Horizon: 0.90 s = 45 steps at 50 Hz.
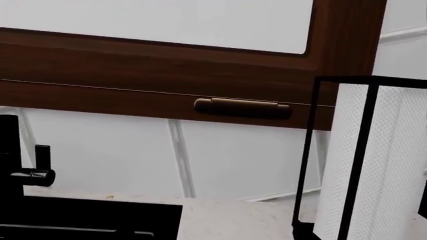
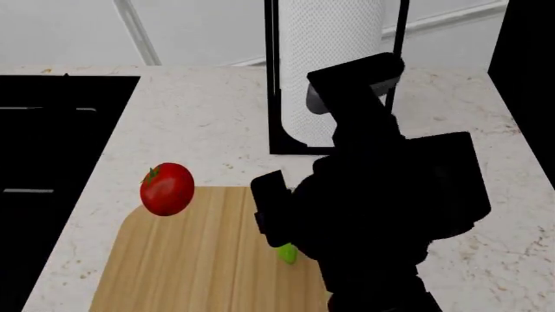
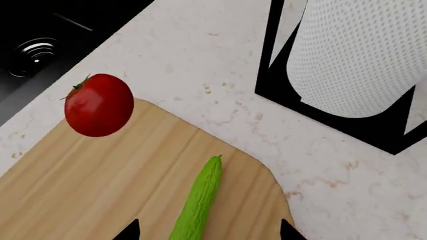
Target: Pick the vegetables from the sink and place them on the cutting board.
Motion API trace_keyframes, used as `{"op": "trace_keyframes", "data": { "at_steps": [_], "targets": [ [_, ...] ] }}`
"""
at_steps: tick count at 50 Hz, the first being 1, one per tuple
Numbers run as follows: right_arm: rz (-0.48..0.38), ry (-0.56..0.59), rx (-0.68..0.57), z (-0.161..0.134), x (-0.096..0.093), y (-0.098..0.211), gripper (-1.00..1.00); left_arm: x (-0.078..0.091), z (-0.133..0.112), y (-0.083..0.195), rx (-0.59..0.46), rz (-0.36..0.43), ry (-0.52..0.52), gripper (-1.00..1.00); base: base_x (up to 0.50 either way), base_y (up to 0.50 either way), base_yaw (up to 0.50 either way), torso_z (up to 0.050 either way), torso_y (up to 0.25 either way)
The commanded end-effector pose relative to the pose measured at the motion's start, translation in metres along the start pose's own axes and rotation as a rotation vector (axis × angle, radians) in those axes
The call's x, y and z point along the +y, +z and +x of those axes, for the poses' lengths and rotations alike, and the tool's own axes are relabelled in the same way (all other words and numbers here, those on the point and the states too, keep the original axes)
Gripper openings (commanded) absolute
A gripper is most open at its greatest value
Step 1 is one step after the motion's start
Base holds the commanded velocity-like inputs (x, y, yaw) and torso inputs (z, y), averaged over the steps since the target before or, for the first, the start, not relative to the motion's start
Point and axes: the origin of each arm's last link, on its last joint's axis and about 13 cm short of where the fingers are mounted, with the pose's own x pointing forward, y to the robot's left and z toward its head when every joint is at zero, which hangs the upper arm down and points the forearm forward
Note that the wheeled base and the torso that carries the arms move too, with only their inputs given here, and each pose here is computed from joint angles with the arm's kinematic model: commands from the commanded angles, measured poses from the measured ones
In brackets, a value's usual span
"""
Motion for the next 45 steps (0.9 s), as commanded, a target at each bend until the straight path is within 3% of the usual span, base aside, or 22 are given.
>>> {"op": "trace_keyframes", "data": {
  "at_steps": [1, 4, 5, 6, 10, 12, 18, 21, 25, 40, 43, 45],
  "targets": [
    [-0.042, -0.127, -0.202, -0.024, 0.016, -0.030, 1.00, -0.002, -0.016, 0.002, -0.043, 0.025, 0.016, 1.00, 0.00, 0.00, 0.00, 0.000, 0.000],
    [-0.111, -0.185, -0.248, -0.032, 0.029, -0.036, 1.00, -0.003, -0.020, 0.001, -0.070, 0.007, -0.029, 1.00, 0.00, 0.00, 0.00, 0.000, 0.000],
    [-0.118, -0.191, -0.281, -0.036, 0.031, -0.037, 1.00, -0.004, -0.020, 0.000, -0.071, -0.003, -0.001, 1.00, 0.00, 0.00, 0.00, 0.000, 0.000],
    [-0.213, -0.272, -0.297, -0.041, 0.047, -0.035, 1.00, -0.005, -0.022, -0.001, -0.084, 0.011, -0.006, 1.00, 0.00, 0.00, 0.00, 0.000, 0.000],
    [-0.149, -0.235, -0.461, -0.059, 0.039, -0.046, 1.00, -0.007, -0.032, -0.007, -0.137, 0.040, -0.019, 1.00, 0.00, 0.00, 0.00, 0.000, 0.000],
    [-0.161, -0.256, -0.494, -0.061, 0.043, -0.051, 1.00, -0.006, -0.034, -0.009, -0.176, 0.057, -0.015, 1.00, 0.00, 0.00, 0.00, 0.000, 0.000],
    [-0.155, -0.292, -0.623, -0.042, 0.058, -0.059, 1.00, -0.003, -0.036, -0.015, -0.223, 0.040, -0.014, 1.00, 0.00, 0.00, 0.00, 0.000, 0.000],
    [-0.149, -0.330, -0.706, -0.044, 0.068, -0.062, 1.00, -0.003, -0.044, -0.011, -0.303, 0.047, -0.024, 1.00, 0.00, 0.00, 0.00, 0.000, 0.000],
    [-0.102, -0.294, -0.840, -0.045, 0.064, -0.069, 1.00, -0.002, -0.048, -0.010, -0.346, 0.022, -0.030, 1.00, 0.00, 0.00, 0.00, 0.000, 0.000],
    [-0.026, -0.327, -1.040, -0.062, 0.061, -0.091, 1.00, -0.014, -0.080, 0.008, -0.492, -0.072, -0.094, 1.00, 0.00, 0.00, 0.00, 0.000, 0.000],
    [0.004, -0.460, -1.067, -0.074, 0.062, -0.095, 1.00, -0.012, -0.087, 0.015, -0.525, -0.077, -0.094, 1.00, 0.00, 0.00, 0.00, 0.000, 0.000],
    [-0.025, -0.345, -1.072, -0.076, 0.074, -0.097, 1.00, -0.010, -0.090, 0.018, -0.540, -0.087, -0.091, 1.00, 0.00, 0.00, 0.00, 0.000, 0.000]
  ]
}}
